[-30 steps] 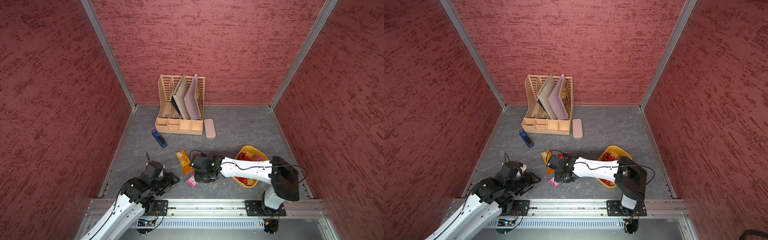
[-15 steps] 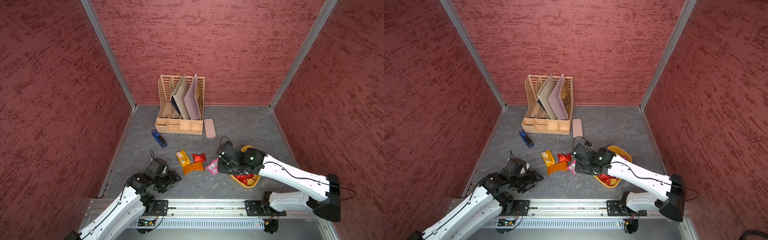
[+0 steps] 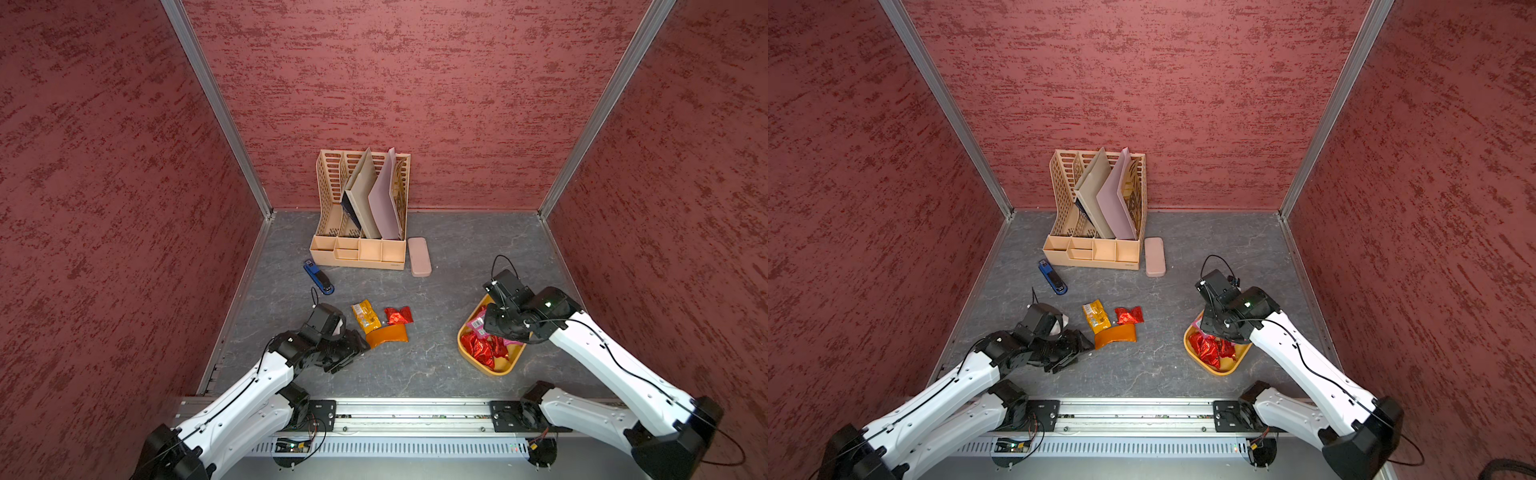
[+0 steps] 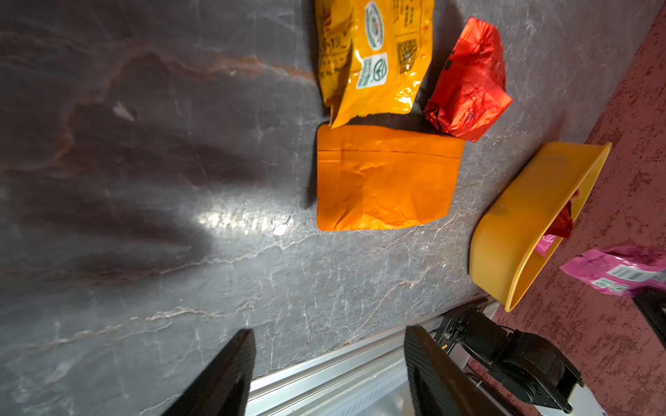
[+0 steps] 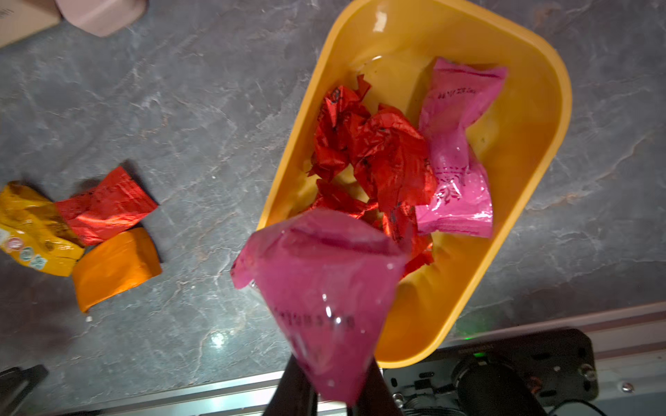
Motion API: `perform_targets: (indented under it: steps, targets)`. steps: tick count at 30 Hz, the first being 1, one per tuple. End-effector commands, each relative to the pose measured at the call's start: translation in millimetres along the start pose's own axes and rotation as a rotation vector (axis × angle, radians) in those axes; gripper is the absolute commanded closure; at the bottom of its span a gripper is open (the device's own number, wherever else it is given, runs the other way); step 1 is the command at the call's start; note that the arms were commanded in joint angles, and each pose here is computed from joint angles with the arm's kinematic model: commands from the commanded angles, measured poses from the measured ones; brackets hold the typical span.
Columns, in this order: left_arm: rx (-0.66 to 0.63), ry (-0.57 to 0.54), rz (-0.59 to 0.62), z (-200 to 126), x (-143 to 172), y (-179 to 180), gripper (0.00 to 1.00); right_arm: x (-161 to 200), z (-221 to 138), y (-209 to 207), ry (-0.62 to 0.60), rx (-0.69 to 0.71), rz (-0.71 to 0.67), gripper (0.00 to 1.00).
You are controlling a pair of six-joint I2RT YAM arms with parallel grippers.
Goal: Put the tea bags into the storage box
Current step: Place the tea bag in the storage box, then pick up the tea bag from the center of the board.
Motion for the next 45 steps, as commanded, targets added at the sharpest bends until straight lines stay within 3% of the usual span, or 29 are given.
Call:
perform_targets:
  steps: [1, 8, 11, 14, 18, 22, 25, 30, 35, 36, 41, 45]
  targets:
    - [0.025, -0.041, 0.025, -5, -10, -8, 0.31, 2, 12, 3, 0.044, 0.011, -0.038, 0.83]
    - [0.011, -0.048, 0.013, -6, -15, -3, 0.30, 8, 37, 13, 0.114, 0.026, -0.057, 0.83]
    - [-0.001, -0.043, 0.010, -6, -17, -1, 0.30, 7, 46, 16, 0.126, 0.033, -0.059, 0.78]
    - [-0.001, -0.037, 0.013, -6, -18, -3, 0.30, 7, 54, 18, 0.152, 0.049, -0.064, 0.63]
    - [-0.003, -0.038, 0.025, -10, -20, -6, 0.30, -1, 51, 15, 0.138, 0.117, -0.074, 0.30]
    - [-0.010, -0.036, 0.032, -14, -20, -7, 0.30, -20, 19, 7, 0.035, 0.193, -0.073, 0.18]
    - [-0.010, -0.042, 0.032, -15, -19, -6, 0.30, -27, -5, 11, -0.005, 0.150, -0.047, 0.12]
    - [0.013, -0.047, -0.010, -15, -17, 0, 0.30, -8, -13, 52, 0.044, -0.099, -0.032, 0.17]
    - [0.035, -0.044, -0.051, -16, -17, 6, 0.30, 29, 0, 116, 0.109, -0.368, -0.026, 0.52]
    - [0.034, -0.049, -0.057, -18, -17, 7, 0.30, 39, 3, 133, 0.122, -0.424, -0.035, 0.55]
    - [0.044, -0.068, -0.111, -24, -17, 15, 0.29, 75, 36, 187, 0.187, -0.478, -0.065, 0.55]
    - [0.070, -0.058, -0.146, -26, -16, 18, 0.29, 101, 69, 216, 0.283, -0.455, -0.062, 0.38]
Point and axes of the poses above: each gripper's point midway between its finger pads, its own z axis out along the fingers, its own y axis along the line the jaws close on, x = y × z, the point moved 4 cm from there along -z, back along the fingers, and after that the axes turned 8 degrees about z, right-handed, at the moved point
